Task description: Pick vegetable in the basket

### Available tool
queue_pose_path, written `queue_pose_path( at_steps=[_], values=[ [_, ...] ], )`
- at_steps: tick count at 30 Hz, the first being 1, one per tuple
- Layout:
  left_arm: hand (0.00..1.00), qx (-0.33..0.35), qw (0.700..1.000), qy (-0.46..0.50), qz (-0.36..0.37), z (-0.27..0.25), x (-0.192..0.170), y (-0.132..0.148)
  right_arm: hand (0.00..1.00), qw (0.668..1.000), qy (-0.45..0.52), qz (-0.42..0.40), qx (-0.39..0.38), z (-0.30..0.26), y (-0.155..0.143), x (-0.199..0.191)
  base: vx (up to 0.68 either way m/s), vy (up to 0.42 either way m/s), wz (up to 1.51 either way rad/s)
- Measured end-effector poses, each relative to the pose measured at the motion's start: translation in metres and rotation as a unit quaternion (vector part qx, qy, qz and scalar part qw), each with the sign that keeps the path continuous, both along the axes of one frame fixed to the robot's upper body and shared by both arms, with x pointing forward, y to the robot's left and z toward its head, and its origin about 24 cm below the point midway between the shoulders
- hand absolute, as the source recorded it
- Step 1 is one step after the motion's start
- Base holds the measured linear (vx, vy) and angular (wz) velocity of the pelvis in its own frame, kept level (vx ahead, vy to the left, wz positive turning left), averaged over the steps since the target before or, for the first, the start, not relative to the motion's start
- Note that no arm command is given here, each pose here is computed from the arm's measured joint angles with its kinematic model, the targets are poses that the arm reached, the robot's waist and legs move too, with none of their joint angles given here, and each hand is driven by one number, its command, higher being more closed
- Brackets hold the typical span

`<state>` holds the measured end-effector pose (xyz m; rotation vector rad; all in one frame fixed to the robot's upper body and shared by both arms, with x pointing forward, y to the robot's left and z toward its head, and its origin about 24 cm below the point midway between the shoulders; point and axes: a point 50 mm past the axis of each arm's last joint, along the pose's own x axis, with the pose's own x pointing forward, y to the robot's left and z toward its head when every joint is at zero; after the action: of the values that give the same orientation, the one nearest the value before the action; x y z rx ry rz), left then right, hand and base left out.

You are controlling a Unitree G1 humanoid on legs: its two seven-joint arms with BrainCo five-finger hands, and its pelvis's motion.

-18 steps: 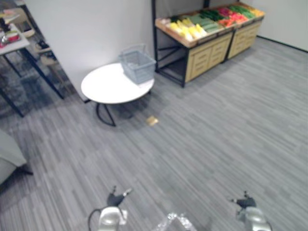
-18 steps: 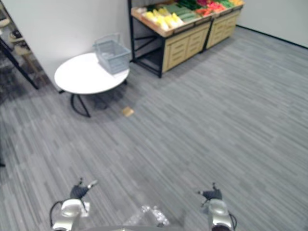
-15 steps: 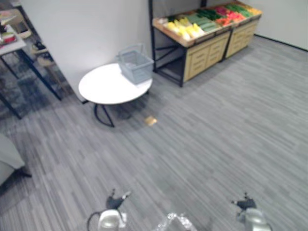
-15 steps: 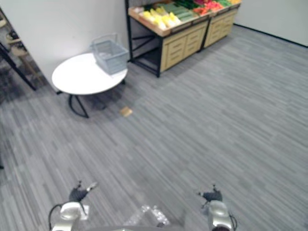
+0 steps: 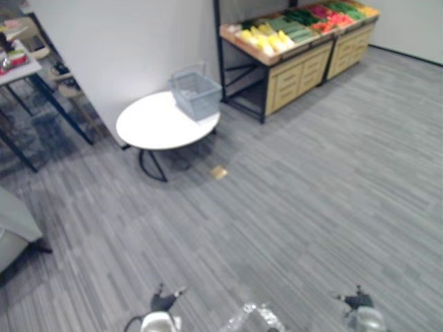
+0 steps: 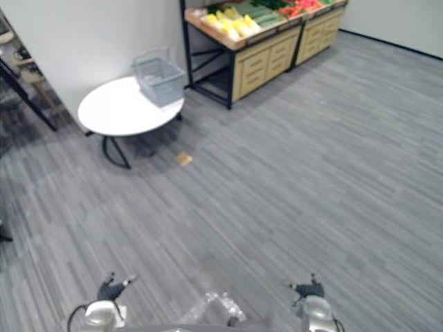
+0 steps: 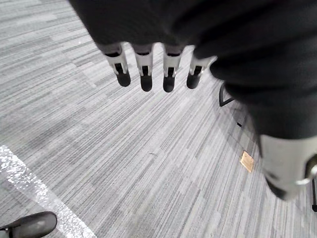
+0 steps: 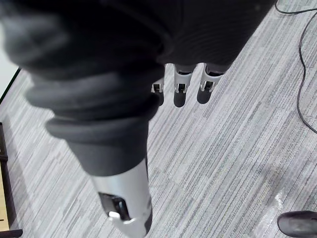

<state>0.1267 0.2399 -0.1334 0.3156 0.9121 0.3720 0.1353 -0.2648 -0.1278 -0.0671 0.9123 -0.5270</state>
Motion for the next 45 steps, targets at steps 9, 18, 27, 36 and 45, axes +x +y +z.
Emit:
queue_pose_path(
  at_steps=[9, 18, 27, 36, 45],
  values=[
    [0.0, -0.008, 0.999, -0.012, 0.043, 0.002, 0.0, 0.007, 0.0, 1.0, 0.006, -0.004, -0.002, 0.0, -0.007, -0.003, 0.09, -0.052, -0.02],
    [0.0, -0.021, 0.999, -0.024, 0.042, 0.003, 0.008, 0.0, 0.0, 1.0, -0.006, 0.009, -0.009, 0.006, -0.01, 0.014, 0.29, 0.129, -0.3],
    [0.0, -0.01, 0.999, 0.008, 0.033, -0.002, -0.016, 0.007, 0.0, 0.998, 0.006, 0.061, 0.013, -0.003, 0.019, 0.012, 0.5, 0.265, -0.06],
    [0.0, 0.007, 1.0, -0.024, 0.015, 0.008, 0.009, 0.013, 0.0, 0.993, -0.067, 0.09, -0.032, 0.024, 0.012, 0.04, 0.5, -0.055, 0.54],
    [0.0, 0.006, 1.0, -0.022, 0.016, 0.006, 0.012, 0.01, 0.0, 0.947, -0.231, 0.135, -0.175, 0.116, -0.018, 0.104, 0.43, -0.393, 0.48]
  ],
)
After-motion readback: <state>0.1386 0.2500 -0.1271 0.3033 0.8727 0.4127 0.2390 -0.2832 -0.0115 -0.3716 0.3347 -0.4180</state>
